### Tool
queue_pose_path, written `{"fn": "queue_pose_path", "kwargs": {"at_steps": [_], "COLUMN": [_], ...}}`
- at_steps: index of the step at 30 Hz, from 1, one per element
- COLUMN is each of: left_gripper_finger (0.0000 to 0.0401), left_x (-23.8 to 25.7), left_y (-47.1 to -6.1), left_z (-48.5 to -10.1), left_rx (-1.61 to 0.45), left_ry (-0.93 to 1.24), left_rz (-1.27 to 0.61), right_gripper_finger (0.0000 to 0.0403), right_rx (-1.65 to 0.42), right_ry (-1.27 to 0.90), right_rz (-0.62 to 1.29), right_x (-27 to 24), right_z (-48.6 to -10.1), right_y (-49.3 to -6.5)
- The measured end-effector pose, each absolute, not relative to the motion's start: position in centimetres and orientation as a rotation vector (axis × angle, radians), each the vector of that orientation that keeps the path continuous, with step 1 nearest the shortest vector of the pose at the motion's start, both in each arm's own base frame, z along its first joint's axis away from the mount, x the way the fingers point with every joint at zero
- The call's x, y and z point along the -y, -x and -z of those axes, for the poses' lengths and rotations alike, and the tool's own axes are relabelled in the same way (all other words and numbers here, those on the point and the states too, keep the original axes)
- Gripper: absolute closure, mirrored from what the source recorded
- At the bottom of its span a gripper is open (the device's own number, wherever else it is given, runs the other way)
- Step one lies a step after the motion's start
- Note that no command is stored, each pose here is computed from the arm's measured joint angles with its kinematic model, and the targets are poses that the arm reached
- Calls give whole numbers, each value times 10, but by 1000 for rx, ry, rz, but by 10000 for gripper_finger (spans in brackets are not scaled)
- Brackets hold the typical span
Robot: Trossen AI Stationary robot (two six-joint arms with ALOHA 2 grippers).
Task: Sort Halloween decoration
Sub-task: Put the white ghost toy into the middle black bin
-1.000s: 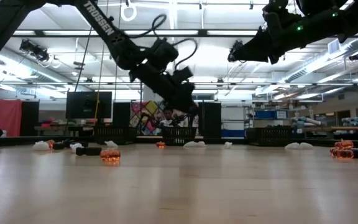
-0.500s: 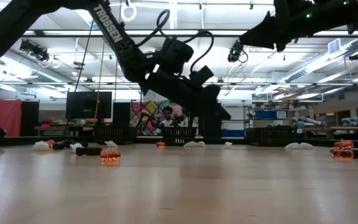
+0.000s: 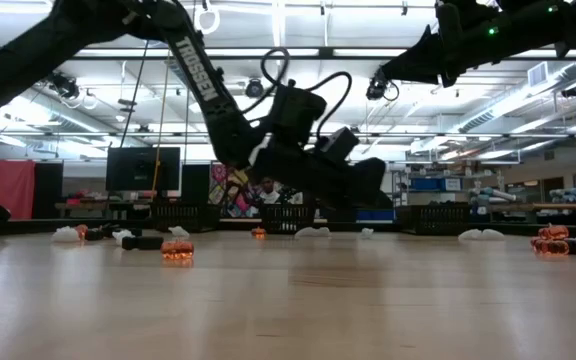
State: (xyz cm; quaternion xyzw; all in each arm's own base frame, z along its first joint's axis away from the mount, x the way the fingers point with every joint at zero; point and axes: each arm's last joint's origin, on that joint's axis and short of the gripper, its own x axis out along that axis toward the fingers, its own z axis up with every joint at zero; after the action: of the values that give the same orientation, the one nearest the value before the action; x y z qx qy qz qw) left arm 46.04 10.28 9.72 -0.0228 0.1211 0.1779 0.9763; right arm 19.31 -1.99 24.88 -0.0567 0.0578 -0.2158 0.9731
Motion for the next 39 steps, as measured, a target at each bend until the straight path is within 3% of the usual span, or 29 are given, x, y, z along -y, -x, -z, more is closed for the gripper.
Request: {"fn": "queue_pose_path", "kwargs": {"at_steps": [11, 28, 39], "left_gripper_finger": [197, 197, 197], "left_x": [-110, -102, -102], "left_y": [-468, -469, -469], "left_z": [-69, -70, -68], "left_rx": [-280, -329, -307], "left_ry": [83, -73, 29], "left_rz": [-437, -405, -425], "right_gripper_finger": [270, 270, 270], "right_rx": [-124, -145, -149], "right_ry": [115, 111, 104], "right_rz": [421, 418, 418], "right_x": [17, 17, 17], "right_z": [-248, -246, -245], "right_y": [-193, -193, -193]}}
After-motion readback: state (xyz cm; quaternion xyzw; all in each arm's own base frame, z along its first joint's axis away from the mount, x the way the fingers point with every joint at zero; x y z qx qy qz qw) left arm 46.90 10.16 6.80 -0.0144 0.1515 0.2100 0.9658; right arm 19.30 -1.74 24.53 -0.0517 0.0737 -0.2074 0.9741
